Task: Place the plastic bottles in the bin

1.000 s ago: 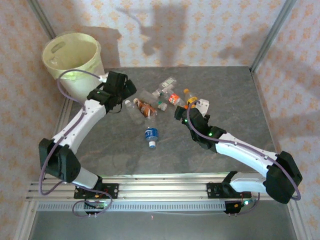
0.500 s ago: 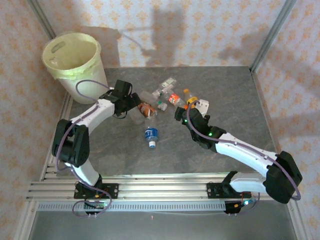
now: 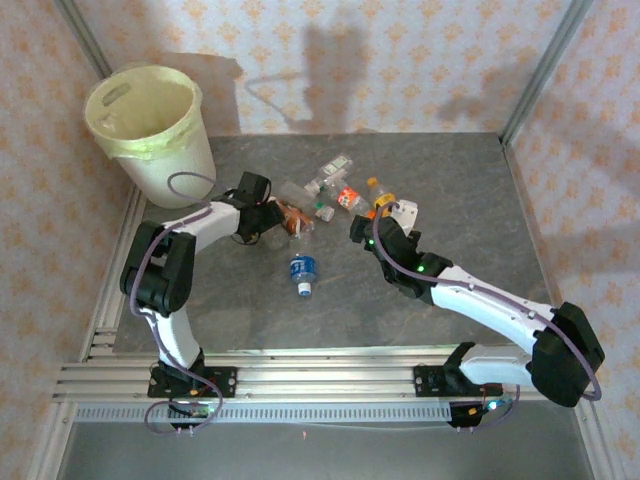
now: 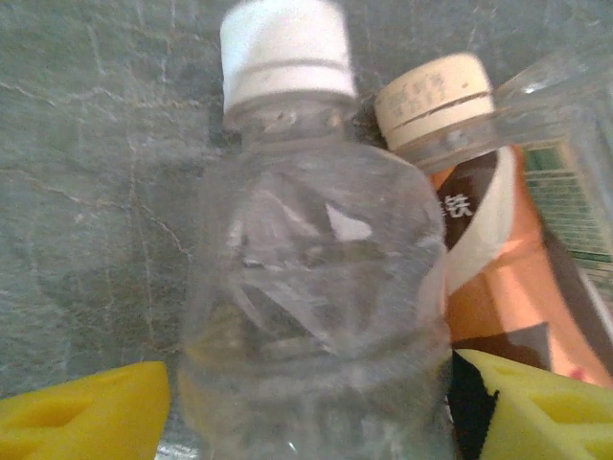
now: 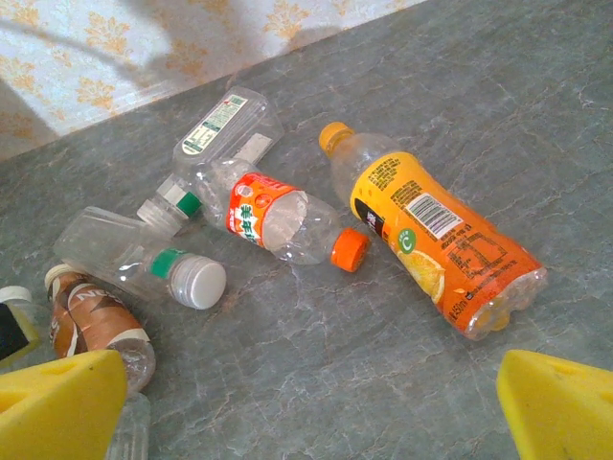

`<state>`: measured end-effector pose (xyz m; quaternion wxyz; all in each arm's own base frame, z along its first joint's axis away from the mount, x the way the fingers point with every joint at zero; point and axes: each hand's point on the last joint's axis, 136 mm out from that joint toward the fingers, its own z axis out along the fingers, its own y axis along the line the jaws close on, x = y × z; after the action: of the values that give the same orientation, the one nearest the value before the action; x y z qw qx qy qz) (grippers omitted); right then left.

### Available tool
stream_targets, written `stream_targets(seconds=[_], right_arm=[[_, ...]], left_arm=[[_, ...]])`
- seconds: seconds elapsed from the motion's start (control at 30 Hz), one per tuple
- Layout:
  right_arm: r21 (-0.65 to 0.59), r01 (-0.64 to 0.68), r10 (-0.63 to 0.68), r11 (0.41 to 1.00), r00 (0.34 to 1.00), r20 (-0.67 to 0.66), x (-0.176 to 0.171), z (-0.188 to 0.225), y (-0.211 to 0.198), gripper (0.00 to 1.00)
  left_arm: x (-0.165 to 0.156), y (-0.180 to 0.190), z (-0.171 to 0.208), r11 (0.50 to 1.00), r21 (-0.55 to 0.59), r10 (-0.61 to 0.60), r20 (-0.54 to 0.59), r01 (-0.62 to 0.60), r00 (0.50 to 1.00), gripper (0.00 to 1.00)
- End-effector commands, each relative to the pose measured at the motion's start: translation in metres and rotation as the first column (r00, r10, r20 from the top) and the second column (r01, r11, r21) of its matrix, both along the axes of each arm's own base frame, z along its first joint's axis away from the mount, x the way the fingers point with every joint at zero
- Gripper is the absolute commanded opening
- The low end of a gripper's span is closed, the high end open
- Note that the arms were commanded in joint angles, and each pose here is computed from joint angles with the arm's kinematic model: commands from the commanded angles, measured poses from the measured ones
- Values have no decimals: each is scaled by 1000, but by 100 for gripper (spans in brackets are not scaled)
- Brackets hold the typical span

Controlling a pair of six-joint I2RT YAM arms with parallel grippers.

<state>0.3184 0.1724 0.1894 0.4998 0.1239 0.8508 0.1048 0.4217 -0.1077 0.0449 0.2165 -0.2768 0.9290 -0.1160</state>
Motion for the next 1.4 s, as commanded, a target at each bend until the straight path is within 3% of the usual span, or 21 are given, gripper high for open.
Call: stream_targets(seconds=[0.0, 0.2, 0.37, 0.5, 0.6, 0.73, 0.87, 0.97, 1.13, 1.37], right_arm=[[-3, 10, -10, 1000, 1000, -7, 2, 5, -1, 99], [-10, 5, -6, 1000, 1000, -22, 2, 2, 0, 99], [4, -1, 1, 1000, 1000, -15, 3, 3, 3, 99], [9, -5, 5, 1000, 1000, -5, 4, 7, 4, 99], [14, -4, 4, 1000, 1000, 3, 5, 9, 5, 99], [35, -8, 8, 999, 1000, 23, 8, 13, 8, 99], [44, -17, 16, 999, 999, 31, 10, 17, 11, 99], [43, -19, 18, 999, 999, 30, 10, 17, 12, 99], [42, -18, 17, 999, 999, 28, 9, 17, 10, 99], [50, -9, 8, 999, 1000, 30, 8, 18, 8, 99]], left_arm=[[3, -1, -10, 1000, -21, 7, 2, -7, 1000, 76], [-1, 1, -19, 1000, 0, -15, -12, 15, 1000, 63], [-4, 6, -2, 999, 21, -26, 19, 26, 999, 56], [-5, 14, 44, 998, 55, -30, 118, 23, 993, 52], [-2, 22, 101, 994, 103, -55, 246, 31, 968, 52], [5, 37, 186, 973, 229, -118, 407, 23, 906, 52], [16, 74, 266, 919, 375, -106, 532, -121, 840, 51], [29, 105, 315, 891, 393, -68, 612, -227, 788, 50], [48, 164, 364, 821, 337, 64, 749, -462, 660, 50], [71, 227, 397, 757, 113, 278, 835, -644, 474, 50]])
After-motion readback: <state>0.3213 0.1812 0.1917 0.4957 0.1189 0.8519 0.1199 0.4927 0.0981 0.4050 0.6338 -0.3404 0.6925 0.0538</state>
